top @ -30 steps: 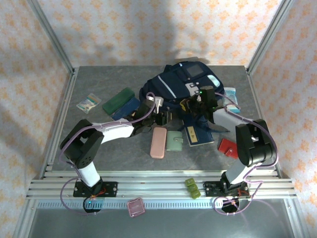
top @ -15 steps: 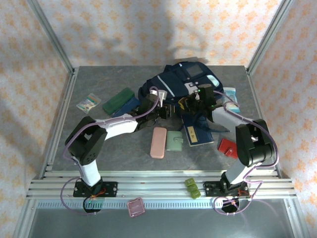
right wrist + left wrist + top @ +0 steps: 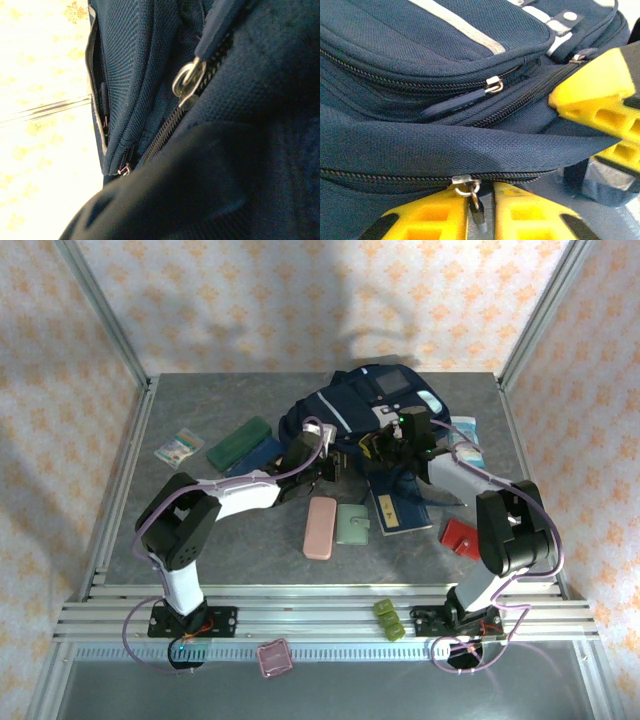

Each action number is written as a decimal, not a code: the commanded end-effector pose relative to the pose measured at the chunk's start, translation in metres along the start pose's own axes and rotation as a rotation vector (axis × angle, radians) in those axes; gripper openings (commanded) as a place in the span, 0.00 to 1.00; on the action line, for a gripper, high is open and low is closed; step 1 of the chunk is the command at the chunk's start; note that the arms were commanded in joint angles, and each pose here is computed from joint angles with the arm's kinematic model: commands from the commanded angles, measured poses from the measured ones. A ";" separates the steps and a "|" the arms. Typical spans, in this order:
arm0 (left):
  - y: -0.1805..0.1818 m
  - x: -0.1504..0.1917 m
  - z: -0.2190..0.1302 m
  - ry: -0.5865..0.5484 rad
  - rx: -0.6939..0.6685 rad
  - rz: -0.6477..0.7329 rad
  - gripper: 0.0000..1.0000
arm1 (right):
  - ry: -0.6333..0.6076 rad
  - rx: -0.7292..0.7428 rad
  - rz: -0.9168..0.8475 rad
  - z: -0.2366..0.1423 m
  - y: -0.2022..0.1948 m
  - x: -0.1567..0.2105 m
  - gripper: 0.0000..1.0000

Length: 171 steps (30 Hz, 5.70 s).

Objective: Pack the student bag

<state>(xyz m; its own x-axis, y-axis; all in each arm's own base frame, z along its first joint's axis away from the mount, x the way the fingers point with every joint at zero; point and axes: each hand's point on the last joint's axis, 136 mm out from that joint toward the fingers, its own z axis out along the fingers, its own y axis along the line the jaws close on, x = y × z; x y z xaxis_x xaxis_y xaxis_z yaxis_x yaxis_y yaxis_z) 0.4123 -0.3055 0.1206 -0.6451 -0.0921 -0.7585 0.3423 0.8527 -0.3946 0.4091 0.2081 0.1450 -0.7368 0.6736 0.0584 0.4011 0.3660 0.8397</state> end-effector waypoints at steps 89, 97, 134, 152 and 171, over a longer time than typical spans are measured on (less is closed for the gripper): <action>0.102 0.029 -0.035 0.107 -0.455 0.084 0.00 | -0.121 0.079 -0.024 -0.015 -0.044 -0.023 0.00; 0.097 0.029 -0.045 0.103 -0.417 0.070 0.00 | -0.129 0.059 -0.085 -0.020 -0.028 -0.032 0.00; 0.032 0.001 -0.100 -0.017 -0.111 -0.058 0.46 | -0.058 -0.077 -0.243 -0.059 0.036 -0.017 0.00; 0.031 -0.008 -0.030 0.166 -0.104 -0.016 0.53 | -0.017 -0.057 -0.274 -0.057 0.024 0.005 0.00; 0.071 0.016 -0.022 0.217 -0.247 0.002 0.00 | -0.020 -0.057 -0.282 -0.058 0.025 0.002 0.00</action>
<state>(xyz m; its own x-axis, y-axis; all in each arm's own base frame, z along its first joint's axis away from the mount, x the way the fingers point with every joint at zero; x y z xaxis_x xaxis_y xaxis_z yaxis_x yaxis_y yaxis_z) 0.4108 -0.2615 0.1073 -0.7694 -0.0094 -0.6387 0.2504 0.9154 -0.3151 0.3777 0.1773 0.1614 -0.8078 0.5829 -0.0871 0.2843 0.5148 0.8088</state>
